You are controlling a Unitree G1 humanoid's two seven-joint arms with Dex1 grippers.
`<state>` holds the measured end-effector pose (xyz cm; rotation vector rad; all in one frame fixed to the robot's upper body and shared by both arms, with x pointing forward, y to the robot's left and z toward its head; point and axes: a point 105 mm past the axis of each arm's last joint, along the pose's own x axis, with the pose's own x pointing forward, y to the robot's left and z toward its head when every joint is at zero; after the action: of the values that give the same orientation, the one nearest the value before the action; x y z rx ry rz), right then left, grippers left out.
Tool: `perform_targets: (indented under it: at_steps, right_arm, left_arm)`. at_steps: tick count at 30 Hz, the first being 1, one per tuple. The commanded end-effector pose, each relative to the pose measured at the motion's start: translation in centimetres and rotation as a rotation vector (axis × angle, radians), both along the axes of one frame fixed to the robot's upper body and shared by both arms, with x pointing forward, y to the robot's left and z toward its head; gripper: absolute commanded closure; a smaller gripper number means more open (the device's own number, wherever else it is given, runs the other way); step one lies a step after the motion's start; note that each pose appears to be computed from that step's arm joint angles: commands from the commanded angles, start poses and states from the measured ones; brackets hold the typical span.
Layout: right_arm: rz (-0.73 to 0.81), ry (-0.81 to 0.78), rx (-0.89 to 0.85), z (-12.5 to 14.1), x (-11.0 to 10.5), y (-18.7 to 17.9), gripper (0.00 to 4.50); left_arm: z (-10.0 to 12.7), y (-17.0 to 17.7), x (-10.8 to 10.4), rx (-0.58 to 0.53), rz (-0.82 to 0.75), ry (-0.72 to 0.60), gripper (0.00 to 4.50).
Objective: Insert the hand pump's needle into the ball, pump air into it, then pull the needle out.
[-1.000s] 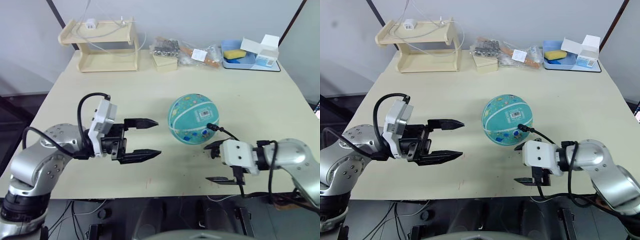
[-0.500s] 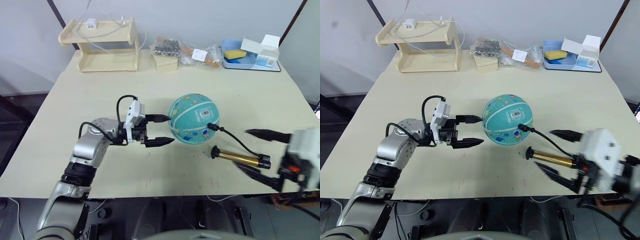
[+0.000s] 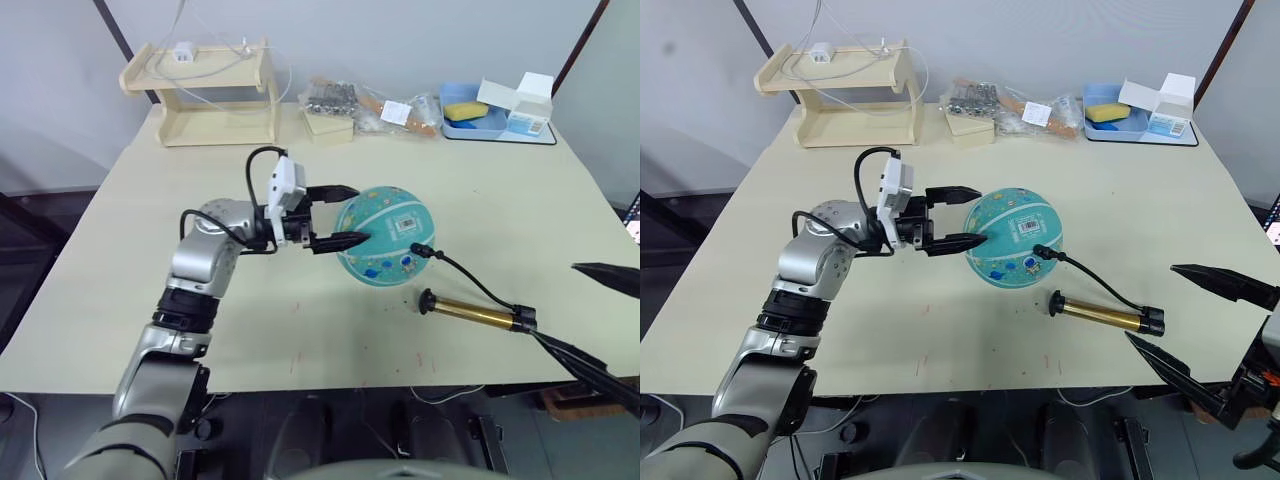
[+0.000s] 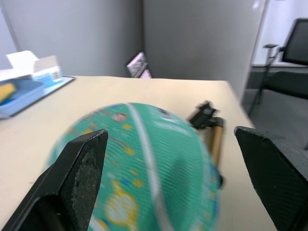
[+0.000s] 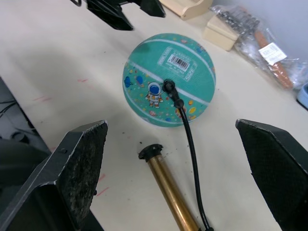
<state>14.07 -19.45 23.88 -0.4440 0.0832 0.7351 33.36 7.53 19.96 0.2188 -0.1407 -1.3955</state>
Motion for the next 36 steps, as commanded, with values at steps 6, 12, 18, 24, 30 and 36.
perform_targets:
  at_steps: [6, 12, 18, 24, 30, 36]
  right_arm:
    - [0.015, -0.057, 0.004, 0.9, 0.3, 0.7, 0.03]
    - [0.067, -0.037, -0.039, 0.0, 2.5, 2.0, 0.03]
    - [0.129, -0.027, -0.098, -1.3, 6.6, 4.0, 0.03]
    - [0.128, 0.004, -0.195, -2.6, 10.8, 4.9, 0.03]
    - [0.147, 0.011, -0.299, -3.6, 13.6, 6.2, 0.03]
    - [0.171, 0.011, -0.348, -4.0, 14.9, 7.7, 1.20]
  left_arm:
    - [0.4, -2.7, 1.2, 0.031, 0.039, -0.055, 0.00]
    - [-1.4, -4.1, 1.9, 0.099, 0.042, -0.081, 0.00]
    - [-2.4, -4.1, 2.3, 0.121, 0.046, -0.086, 0.00]
    - [-2.7, -4.0, 2.2, 0.131, 0.043, -0.094, 0.00]
    - [-2.8, -4.0, 2.2, 0.134, 0.051, -0.095, 0.00]
    - [-2.8, -4.0, 2.0, 0.135, 0.058, -0.097, 0.00]
